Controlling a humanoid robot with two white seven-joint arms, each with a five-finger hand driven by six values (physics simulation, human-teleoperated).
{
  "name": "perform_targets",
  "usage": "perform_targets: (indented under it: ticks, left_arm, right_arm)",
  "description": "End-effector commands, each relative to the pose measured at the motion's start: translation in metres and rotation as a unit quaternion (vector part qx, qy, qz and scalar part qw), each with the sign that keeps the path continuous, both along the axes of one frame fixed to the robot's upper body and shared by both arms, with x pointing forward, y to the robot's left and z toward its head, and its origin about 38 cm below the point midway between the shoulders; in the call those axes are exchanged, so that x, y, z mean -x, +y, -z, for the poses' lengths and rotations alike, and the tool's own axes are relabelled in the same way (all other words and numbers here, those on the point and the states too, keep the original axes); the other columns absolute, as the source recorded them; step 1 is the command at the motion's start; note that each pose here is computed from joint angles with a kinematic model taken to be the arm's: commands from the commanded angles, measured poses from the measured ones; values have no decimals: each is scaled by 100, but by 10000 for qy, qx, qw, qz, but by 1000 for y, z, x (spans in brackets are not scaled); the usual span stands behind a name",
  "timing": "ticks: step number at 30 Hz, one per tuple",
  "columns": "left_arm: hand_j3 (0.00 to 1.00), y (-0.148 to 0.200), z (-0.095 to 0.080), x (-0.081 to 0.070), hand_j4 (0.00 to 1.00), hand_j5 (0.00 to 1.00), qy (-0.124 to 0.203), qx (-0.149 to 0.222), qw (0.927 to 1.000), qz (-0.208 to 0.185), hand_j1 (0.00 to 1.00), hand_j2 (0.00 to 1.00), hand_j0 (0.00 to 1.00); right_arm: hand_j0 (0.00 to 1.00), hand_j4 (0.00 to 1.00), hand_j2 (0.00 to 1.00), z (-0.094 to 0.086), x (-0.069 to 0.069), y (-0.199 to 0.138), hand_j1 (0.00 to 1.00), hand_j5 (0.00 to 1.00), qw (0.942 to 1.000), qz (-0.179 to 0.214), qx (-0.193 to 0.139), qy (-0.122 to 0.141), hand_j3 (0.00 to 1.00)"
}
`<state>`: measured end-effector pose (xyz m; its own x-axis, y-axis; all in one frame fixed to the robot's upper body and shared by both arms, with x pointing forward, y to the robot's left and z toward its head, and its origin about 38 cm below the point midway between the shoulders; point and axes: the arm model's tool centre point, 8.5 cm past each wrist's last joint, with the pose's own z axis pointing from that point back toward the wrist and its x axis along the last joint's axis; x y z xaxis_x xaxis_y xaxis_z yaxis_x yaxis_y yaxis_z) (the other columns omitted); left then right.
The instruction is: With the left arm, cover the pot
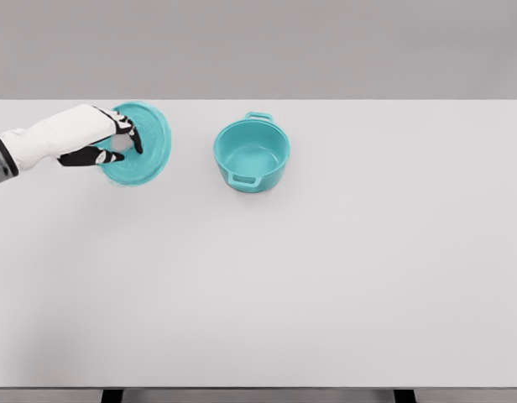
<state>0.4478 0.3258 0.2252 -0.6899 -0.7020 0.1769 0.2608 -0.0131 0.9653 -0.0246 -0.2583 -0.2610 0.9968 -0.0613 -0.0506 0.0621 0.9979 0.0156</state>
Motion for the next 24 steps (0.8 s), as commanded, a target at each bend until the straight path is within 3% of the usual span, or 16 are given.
perform_targets:
  ticks: [1, 24]
  left_arm:
    - [46, -9, 3, -2, 46, 46, 14, 137, 9999, 53, 46, 46, 46]
    - [46, -69, -1, -17, 46, 46, -102, 414, 9978, 506, 46, 46, 46]
  right_arm:
    - [100, 100, 100, 0, 0, 0, 100, 100, 10000, 0, -3, 4, 100]
    - [100, 100, 100, 0, 0, 0, 100, 100, 10000, -1, 0, -3, 100]
